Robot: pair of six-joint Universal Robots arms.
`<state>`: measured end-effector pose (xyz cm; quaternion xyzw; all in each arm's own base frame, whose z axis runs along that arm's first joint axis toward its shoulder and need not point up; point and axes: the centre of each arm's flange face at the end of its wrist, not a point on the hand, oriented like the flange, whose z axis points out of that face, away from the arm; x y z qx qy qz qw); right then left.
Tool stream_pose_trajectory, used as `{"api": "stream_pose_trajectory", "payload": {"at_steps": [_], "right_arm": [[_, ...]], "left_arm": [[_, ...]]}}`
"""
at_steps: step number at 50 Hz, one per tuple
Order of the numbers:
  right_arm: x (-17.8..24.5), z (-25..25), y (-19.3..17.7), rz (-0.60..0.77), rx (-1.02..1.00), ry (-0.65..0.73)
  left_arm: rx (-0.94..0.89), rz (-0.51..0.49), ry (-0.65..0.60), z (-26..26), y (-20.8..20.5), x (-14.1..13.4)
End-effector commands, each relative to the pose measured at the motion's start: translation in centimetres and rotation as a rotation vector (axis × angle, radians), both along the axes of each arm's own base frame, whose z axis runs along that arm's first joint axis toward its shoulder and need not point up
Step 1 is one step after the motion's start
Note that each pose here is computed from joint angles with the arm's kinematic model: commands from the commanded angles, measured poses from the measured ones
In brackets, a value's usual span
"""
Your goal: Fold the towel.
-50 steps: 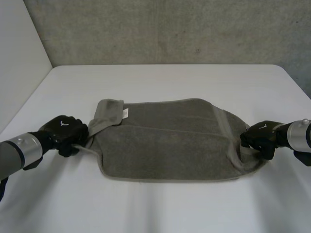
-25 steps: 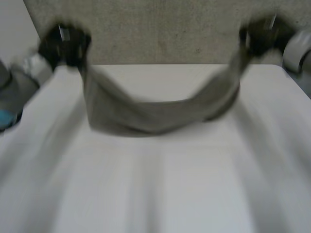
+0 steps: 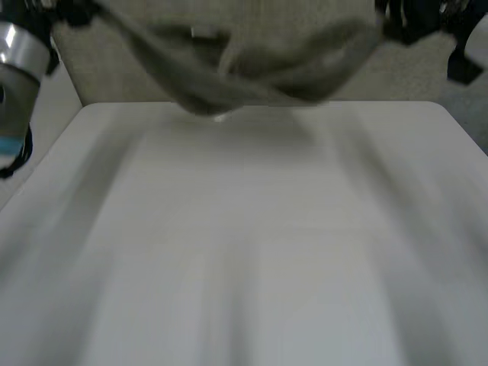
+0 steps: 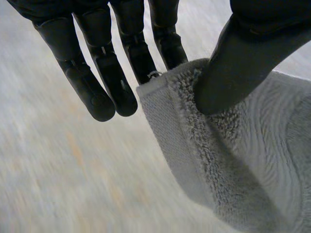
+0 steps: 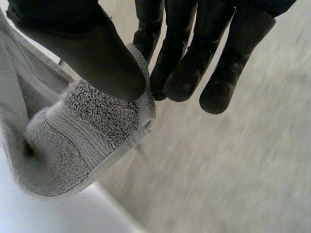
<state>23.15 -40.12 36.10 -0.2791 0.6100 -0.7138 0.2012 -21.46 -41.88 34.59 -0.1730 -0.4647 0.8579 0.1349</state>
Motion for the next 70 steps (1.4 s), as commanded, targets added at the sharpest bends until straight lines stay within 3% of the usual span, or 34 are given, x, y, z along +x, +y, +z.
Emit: {"api": "stream_pose_trajectory", "payload": {"at_steps": [1, 7, 12, 21, 30, 34, 47, 54, 62, 64, 65, 67, 70], "right_arm": [[-0.5, -10.1, 0.3, -0.009, 0.278, 0.170], [-0.9, -17.2, 1.9, 0.003, 0.436, 0.314], [-1.5, -17.3, 2.4, -0.039, 0.479, 0.329], [-4.4, -11.4, 3.3, -0.135, 0.454, 0.234], [-6.9, -7.6, 5.1, -0.199, 0.413, 0.234], [-10.0, -5.1, 5.6, -0.279, 0.382, 0.252], [-12.6, -10.7, 8.6, -0.215, 0.567, 0.512], [-12.6, -12.8, 8.7, -0.154, 0.599, 0.594], [-11.1, -14.7, 5.1, -0.124, 0.589, 0.614], [-7.9, -13.8, 2.8, -0.121, 0.479, 0.635], [-7.9, -13.8, 2.8, -0.121, 0.479, 0.636], [-4.3, -9.7, 0.1, -0.175, 0.244, 0.603], [-2.8, -6.0, -1.2, -0.223, 0.073, 0.521]], "left_arm": [[0.196, -0.026, -0.168, -10.3, 1.7, 1.9], [0.322, -0.036, -0.357, -17.2, 5.4, 2.2], [0.380, -0.036, -0.426, -19.0, 7.3, 2.9], [0.387, 0.027, -0.408, -14.4, 8.9, 5.0], [0.388, 0.076, -0.354, -10.2, 11.1, 6.6], [0.373, 0.068, -0.333, -9.2, 12.2, 7.0], [0.501, -0.041, -0.335, -12.5, 15.2, 6.4], [0.546, -0.048, -0.329, -13.6, 14.8, 6.5], [0.526, -0.080, -0.395, -14.7, 10.9, 5.5], [0.425, -0.117, -0.445, -13.2, 8.4, 2.9], [0.424, -0.117, -0.445, -13.2, 8.4, 2.8], [0.281, -0.105, -0.457, -10.0, 5.8, -0.4], [0.180, -0.081, -0.445, -7.2, 4.5, -1.7]]}}
